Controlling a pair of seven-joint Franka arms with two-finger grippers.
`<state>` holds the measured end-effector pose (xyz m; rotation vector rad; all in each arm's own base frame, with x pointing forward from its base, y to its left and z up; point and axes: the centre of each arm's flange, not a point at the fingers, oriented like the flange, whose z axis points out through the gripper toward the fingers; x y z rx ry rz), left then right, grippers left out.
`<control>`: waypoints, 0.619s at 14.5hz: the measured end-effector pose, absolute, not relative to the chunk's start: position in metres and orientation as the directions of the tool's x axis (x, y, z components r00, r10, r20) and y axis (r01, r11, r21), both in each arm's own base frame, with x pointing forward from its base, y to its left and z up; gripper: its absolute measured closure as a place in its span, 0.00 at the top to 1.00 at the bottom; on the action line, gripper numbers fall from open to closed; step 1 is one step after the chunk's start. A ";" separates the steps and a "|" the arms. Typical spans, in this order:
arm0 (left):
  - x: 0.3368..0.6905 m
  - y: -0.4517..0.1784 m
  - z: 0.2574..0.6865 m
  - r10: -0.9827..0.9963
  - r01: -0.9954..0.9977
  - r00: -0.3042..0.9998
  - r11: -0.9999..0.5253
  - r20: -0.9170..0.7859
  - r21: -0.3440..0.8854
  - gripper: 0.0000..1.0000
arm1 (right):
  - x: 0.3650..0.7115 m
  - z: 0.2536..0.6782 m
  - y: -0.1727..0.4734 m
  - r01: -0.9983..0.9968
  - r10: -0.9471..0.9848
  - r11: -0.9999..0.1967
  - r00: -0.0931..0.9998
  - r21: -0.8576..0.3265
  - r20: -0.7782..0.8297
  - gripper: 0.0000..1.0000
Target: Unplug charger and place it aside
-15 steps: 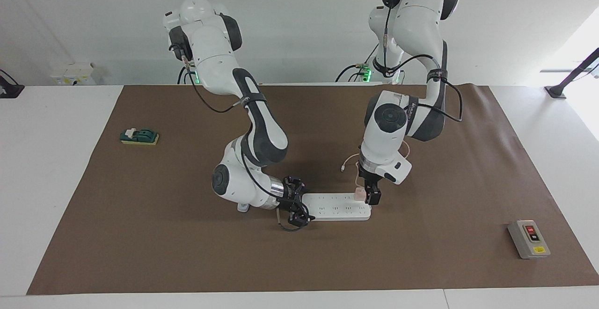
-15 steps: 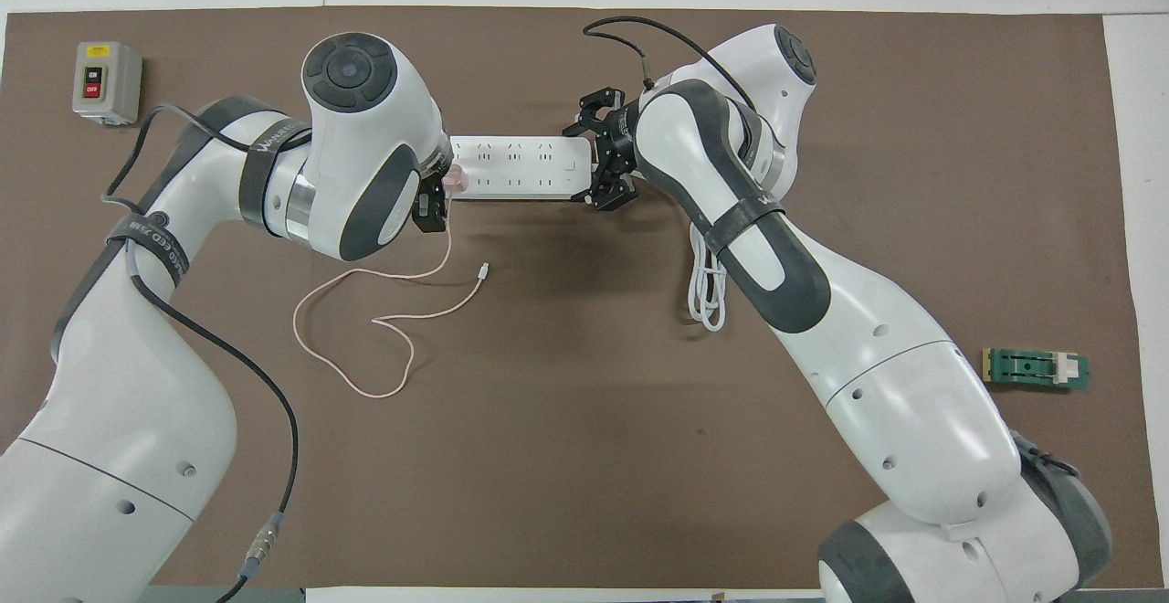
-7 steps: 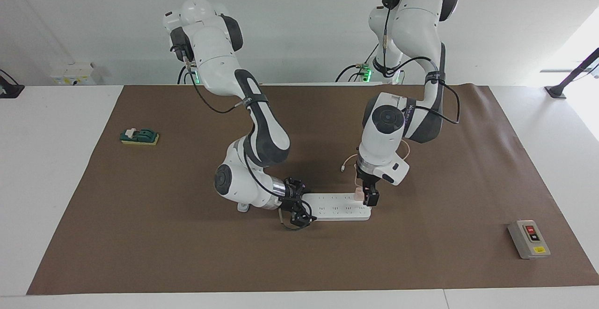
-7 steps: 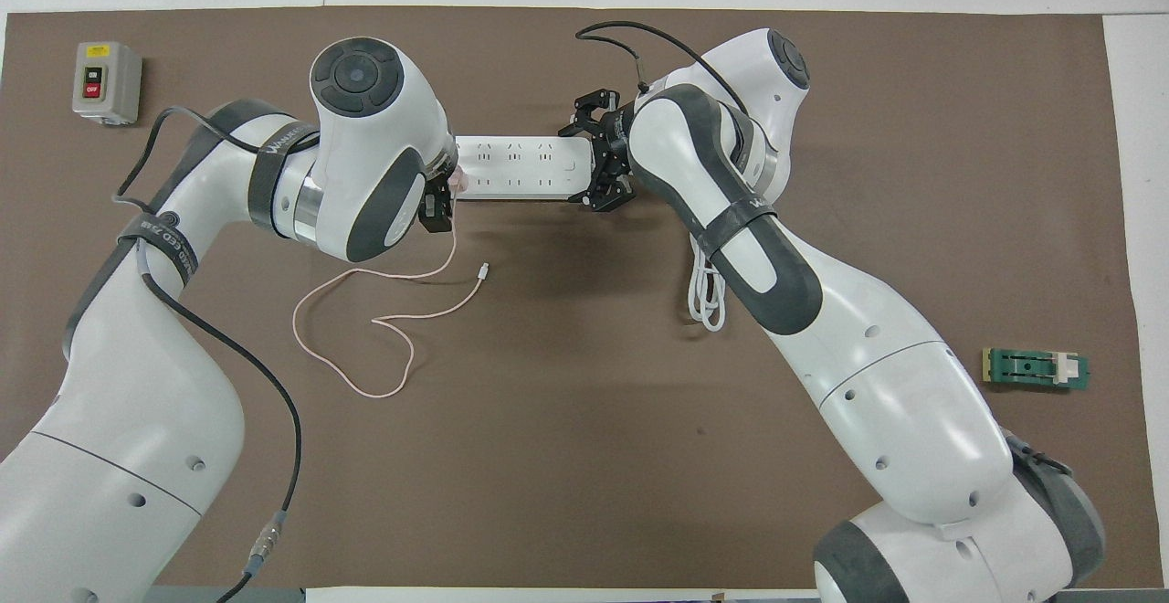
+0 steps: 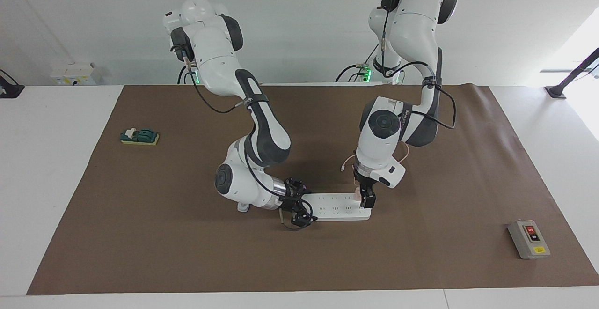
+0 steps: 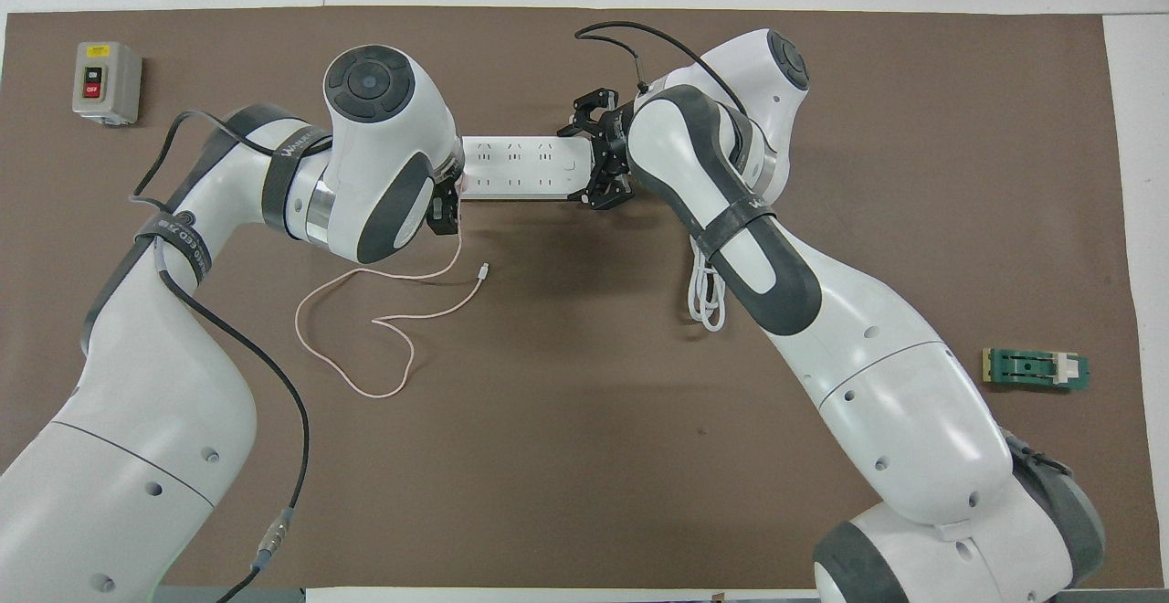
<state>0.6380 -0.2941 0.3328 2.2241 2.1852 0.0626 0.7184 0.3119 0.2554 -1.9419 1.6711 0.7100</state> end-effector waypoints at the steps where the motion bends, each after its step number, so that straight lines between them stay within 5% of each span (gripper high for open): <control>1: 0.638 -0.294 0.333 1.000 0.999 0.017 -0.018 0.013 0.045 0.96 | 0.718 0.255 0.312 -0.990 -0.742 -0.141 0.122 -0.024 -0.660 0.94; 5: 0.638 -0.294 0.333 1.000 0.999 0.018 -0.019 0.014 0.045 0.78 | 0.717 0.255 0.312 -0.989 -0.742 -0.141 0.127 -0.031 -0.659 0.94; 9: 0.640 -0.293 0.334 1.000 0.998 0.025 -0.026 0.015 0.061 0.36 | 0.717 0.255 0.312 -0.989 -0.741 -0.143 0.130 -0.035 -0.658 0.94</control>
